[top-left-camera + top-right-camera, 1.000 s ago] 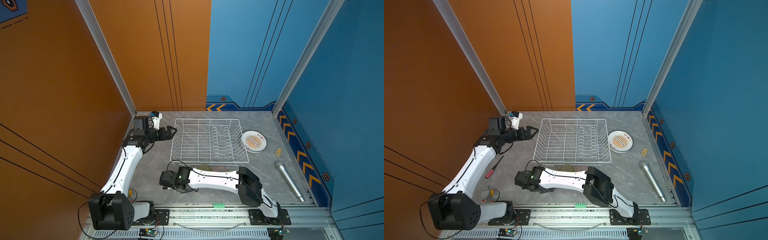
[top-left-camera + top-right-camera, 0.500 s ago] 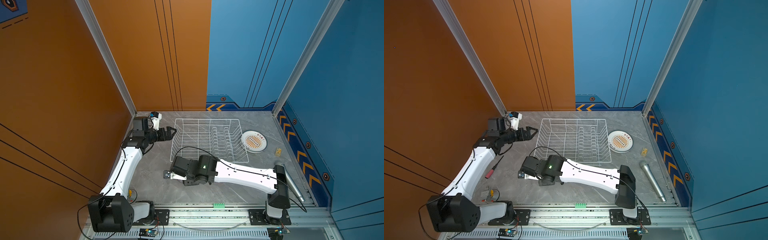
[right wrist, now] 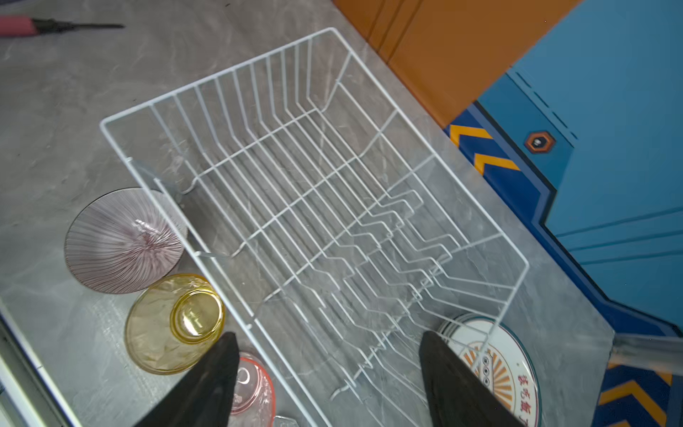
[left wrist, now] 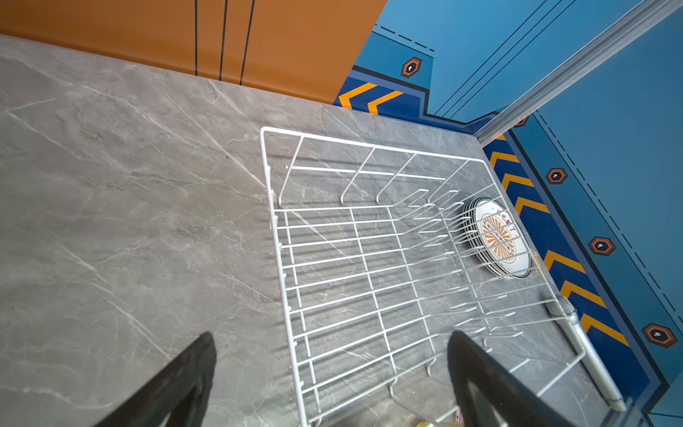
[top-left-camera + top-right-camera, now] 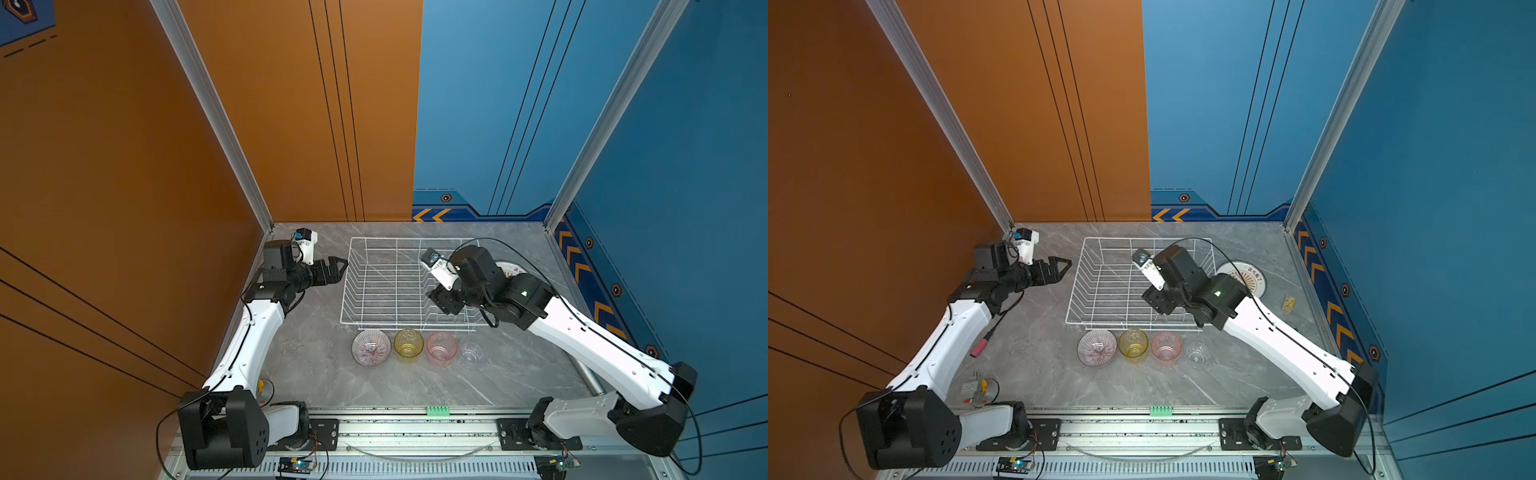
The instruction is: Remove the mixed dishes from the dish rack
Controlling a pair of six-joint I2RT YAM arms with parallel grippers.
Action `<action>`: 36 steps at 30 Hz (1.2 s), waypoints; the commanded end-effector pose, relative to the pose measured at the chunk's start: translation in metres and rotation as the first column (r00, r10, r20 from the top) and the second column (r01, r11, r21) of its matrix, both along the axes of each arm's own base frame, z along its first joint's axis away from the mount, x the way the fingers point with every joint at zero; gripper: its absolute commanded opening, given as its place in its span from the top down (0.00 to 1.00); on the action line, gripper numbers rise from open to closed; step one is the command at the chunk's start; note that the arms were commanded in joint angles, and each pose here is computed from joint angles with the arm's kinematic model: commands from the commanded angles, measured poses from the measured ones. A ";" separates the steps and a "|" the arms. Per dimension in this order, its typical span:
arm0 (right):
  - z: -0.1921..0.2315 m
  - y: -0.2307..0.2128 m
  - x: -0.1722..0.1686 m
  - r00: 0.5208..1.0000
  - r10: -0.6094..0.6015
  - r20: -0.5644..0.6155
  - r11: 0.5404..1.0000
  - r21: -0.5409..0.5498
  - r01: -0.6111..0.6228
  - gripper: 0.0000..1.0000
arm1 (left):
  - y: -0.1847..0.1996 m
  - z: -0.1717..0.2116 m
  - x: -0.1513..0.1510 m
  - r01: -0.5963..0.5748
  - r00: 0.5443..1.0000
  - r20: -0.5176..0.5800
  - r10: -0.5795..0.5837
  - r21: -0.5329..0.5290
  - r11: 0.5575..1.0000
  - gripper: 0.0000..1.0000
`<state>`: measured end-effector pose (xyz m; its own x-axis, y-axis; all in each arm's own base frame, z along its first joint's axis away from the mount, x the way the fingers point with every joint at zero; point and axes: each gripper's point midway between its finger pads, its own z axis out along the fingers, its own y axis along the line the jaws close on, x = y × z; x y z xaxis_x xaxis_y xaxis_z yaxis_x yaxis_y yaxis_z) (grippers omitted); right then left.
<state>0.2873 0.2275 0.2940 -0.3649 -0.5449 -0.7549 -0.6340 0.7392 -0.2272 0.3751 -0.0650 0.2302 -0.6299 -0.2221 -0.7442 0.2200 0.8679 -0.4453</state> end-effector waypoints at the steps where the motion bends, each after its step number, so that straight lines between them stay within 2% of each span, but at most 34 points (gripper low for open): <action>1: 0.018 -0.036 0.017 0.982 -0.184 0.027 0.960 0.219 0.174 0.15 | 0.012 0.010 0.008 -0.059 0.993 0.100 0.056 0.020 0.998 0.02; 3: 0.018 -0.077 0.026 0.941 -0.337 0.033 0.905 0.285 0.315 0.06 | 0.017 0.009 0.010 -0.084 0.988 0.134 0.079 0.035 0.996 0.02; 5: 0.015 -0.120 0.033 0.876 -0.483 0.013 0.820 0.356 0.447 0.01 | 0.025 0.006 0.012 -0.128 0.979 0.166 0.119 0.048 0.991 0.02; 7: 0.004 -0.155 0.037 0.811 -0.584 -0.038 0.734 0.403 0.547 0.00 | 0.034 0.002 0.014 -0.179 0.967 0.197 0.163 0.064 0.982 0.02; 8: -0.003 -0.170 0.038 0.783 -0.617 -0.075 0.693 0.420 0.586 0.00 | 0.039 -0.002 0.015 -0.203 0.960 0.214 0.182 0.078 0.976 0.02; 11: -0.024 -0.199 0.042 0.730 -0.663 -0.164 0.613 0.442 0.655 0.00 | 0.051 -0.013 0.019 -0.258 0.939 0.262 0.221 0.117 0.959 0.02; 16: -0.048 -0.219 0.046 0.682 -0.708 -0.184 0.575 0.411 0.707 0.00 | 0.059 -0.051 0.023 -0.262 0.937 0.294 0.190 0.231 0.937 0.02; 20: -0.062 -0.228 0.051 0.654 -0.733 -0.188 0.548 0.406 0.731 0.00 | 0.063 -0.085 0.026 -0.279 0.932 0.304 0.199 0.248 0.928 0.02; 24: -0.074 -0.232 0.055 0.639 -0.740 -0.210 0.536 0.389 0.749 0.00 | 0.067 -0.084 0.026 -0.286 0.927 0.319 0.198 0.262 0.922 0.02; 29: -0.090 -0.239 0.062 0.616 -0.753 -0.233 0.522 0.359 0.774 0.00 | 0.067 -0.113 0.016 -0.259 0.951 0.249 0.185 0.307 0.916 0.02; 33: -0.098 -0.243 0.069 0.604 -0.764 -0.227 0.511 0.357 0.782 0.00 | 0.061 -0.121 0.023 -0.246 0.939 0.309 0.149 0.306 0.920 0.02; 36: -0.106 -0.249 0.073 0.584 -0.782 -0.215 0.500 0.341 0.796 0.00 | 0.055 -0.133 0.028 -0.222 0.947 0.298 0.122 0.328 0.918 0.02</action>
<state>0.3549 -0.0140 0.1919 -0.5501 0.2850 -0.7850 0.2262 0.9557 0.1884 0.3970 -0.0056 0.0903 -0.4341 -0.0491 -0.8995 0.0887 0.9913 -0.0969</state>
